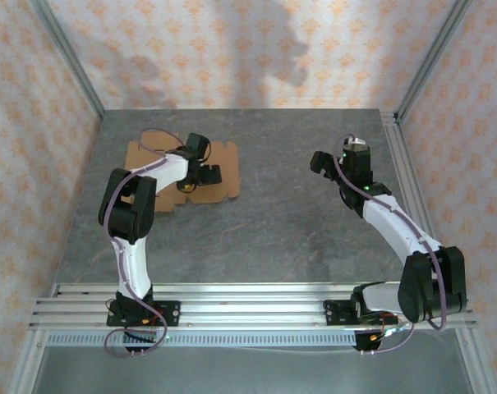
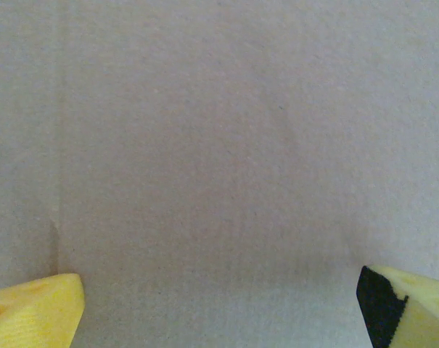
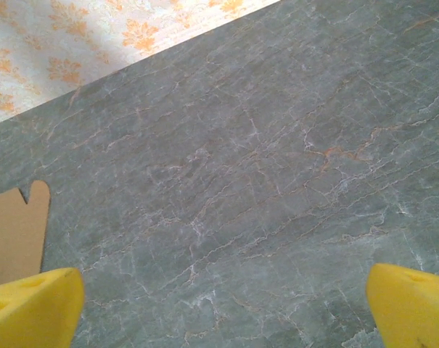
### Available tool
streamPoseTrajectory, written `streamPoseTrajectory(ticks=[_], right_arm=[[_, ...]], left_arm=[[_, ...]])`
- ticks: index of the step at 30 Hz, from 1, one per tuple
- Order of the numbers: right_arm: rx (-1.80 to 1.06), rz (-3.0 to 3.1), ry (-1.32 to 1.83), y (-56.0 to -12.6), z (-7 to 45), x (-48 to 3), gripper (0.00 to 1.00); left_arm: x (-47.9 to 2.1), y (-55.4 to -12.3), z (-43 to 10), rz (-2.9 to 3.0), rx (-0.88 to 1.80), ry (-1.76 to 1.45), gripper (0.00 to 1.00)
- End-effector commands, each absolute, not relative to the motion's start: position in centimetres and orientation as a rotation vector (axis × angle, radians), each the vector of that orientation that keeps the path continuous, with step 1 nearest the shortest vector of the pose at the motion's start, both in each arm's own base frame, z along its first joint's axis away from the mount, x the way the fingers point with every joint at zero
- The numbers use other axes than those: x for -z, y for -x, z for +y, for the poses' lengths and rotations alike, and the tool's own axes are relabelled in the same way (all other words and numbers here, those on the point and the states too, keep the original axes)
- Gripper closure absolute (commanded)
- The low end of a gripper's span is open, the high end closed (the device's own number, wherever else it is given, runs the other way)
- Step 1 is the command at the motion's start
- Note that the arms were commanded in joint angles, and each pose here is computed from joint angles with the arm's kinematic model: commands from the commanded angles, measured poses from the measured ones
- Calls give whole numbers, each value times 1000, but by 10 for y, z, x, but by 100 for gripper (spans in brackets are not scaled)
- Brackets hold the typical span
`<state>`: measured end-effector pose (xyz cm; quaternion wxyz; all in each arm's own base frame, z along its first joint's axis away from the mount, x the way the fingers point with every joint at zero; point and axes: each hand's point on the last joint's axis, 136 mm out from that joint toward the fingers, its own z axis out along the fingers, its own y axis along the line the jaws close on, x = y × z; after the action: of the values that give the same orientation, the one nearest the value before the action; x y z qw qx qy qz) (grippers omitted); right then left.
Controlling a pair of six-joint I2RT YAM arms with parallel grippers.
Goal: Fold the paper box
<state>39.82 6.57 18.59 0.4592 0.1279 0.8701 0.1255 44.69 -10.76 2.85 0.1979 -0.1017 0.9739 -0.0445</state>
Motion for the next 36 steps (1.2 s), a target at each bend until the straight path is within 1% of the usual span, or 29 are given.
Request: streamPoseTrajectory(ticks=[1,4,8,11,12,13,14,17,21,24,25,28,29,30,31,36], right_arm=[[-320,2138,-330,-402,67,-193,1],[-322,2148,-323,-402,68,-192,1],[-320,2161,-280,-403,71,-190,1],[-335,2108,-202,-402,77,-198,1],[-336,2101,-188,-401,78,-199,1],[-337,2099,-176,-401,79,-200,1],[-336,2103,-168,-401,79,-201,1],[-345,2126,-135,-403,85,-200,1],[-380,2143,-99,-410,101,-200,1],[-410,2167,-43,-415,128,-195,1],[-426,2180,-24,-416,140,-191,1],[-482,2210,46,-414,181,-182,1],[-491,2220,53,-413,193,-177,1],[-512,2229,70,-411,208,-173,1],[-540,2242,81,-407,224,-167,1],[-691,2330,39,-394,285,-135,0]], left_arm=[[-25,-441,-150,2740,195,144,2],[-36,-440,-184,2697,246,64,2],[-63,-440,-225,2619,324,-13,2],[-93,-445,-224,2545,315,2,2],[-98,-447,-218,2531,294,14,2],[-118,-449,-210,2491,282,36,2],[-126,-450,-200,2478,260,64,2],[-138,-449,-156,2463,206,193,1],[-128,-438,-93,2471,141,381,2],[-112,-429,-54,2494,127,496,3],[-105,-428,-46,2512,136,520,7],[-87,-432,-34,2578,184,545,23],[-84,-436,-34,2596,198,534,25],[-79,-440,-34,2617,205,518,29],[-76,-446,-34,2637,204,502,32],[-47,-463,-25,2736,126,504,36]])
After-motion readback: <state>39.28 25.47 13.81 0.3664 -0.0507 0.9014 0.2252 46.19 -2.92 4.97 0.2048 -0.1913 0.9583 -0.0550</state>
